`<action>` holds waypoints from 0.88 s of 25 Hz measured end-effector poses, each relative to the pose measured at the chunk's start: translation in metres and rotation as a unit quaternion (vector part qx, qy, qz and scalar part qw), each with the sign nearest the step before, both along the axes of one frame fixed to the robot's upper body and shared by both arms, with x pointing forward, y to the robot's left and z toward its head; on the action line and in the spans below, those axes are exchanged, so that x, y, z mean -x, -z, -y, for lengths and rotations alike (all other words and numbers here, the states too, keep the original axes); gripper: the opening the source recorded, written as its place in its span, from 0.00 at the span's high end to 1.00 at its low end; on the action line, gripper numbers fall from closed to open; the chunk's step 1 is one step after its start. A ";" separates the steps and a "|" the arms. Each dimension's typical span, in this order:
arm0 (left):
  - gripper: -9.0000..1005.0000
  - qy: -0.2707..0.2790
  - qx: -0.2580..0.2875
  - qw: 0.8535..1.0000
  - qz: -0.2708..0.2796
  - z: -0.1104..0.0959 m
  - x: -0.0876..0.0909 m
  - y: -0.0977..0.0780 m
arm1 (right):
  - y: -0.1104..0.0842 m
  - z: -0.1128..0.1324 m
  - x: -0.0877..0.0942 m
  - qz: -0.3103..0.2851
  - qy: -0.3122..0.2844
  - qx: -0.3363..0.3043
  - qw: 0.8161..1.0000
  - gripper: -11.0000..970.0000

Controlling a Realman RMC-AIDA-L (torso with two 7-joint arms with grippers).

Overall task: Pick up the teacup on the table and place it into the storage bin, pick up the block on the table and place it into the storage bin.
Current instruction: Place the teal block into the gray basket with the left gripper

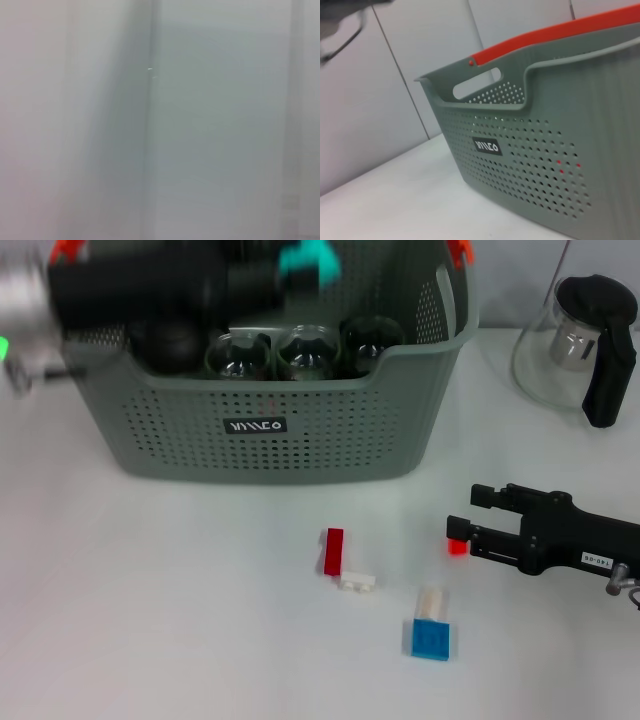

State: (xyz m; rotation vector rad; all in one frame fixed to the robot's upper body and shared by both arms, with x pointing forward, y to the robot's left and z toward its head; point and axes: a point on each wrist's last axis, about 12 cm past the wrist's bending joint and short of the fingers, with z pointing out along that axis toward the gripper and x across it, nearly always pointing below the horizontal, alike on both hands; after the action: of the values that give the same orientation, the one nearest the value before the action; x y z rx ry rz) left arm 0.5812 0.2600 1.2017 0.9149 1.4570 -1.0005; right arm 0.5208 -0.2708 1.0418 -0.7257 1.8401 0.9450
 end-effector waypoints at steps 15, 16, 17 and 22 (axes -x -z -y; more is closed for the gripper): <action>0.47 -0.209 -0.251 0.943 -0.062 0.051 -0.087 0.053 | -0.002 -0.003 0.000 0.004 -0.007 -0.005 1.000 0.26; 0.46 -0.212 -0.256 0.941 -0.069 0.053 -0.087 0.055 | -0.002 -0.003 0.000 0.004 -0.008 -0.005 1.000 0.26; 0.46 -0.214 -0.257 0.940 -0.071 0.054 -0.086 0.055 | -0.002 -0.003 0.000 0.004 -0.008 -0.005 1.000 0.26; 0.44 -0.231 -0.227 0.944 -0.060 0.050 -0.080 0.041 | -0.003 -0.003 -0.001 0.006 -0.008 -0.005 1.000 0.26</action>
State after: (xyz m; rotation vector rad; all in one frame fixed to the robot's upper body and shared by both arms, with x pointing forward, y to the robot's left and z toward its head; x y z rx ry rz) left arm 0.6610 0.2096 1.1612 0.7793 1.9395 -0.3801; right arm 0.5218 -0.2678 1.0449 -0.7397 1.8204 0.9591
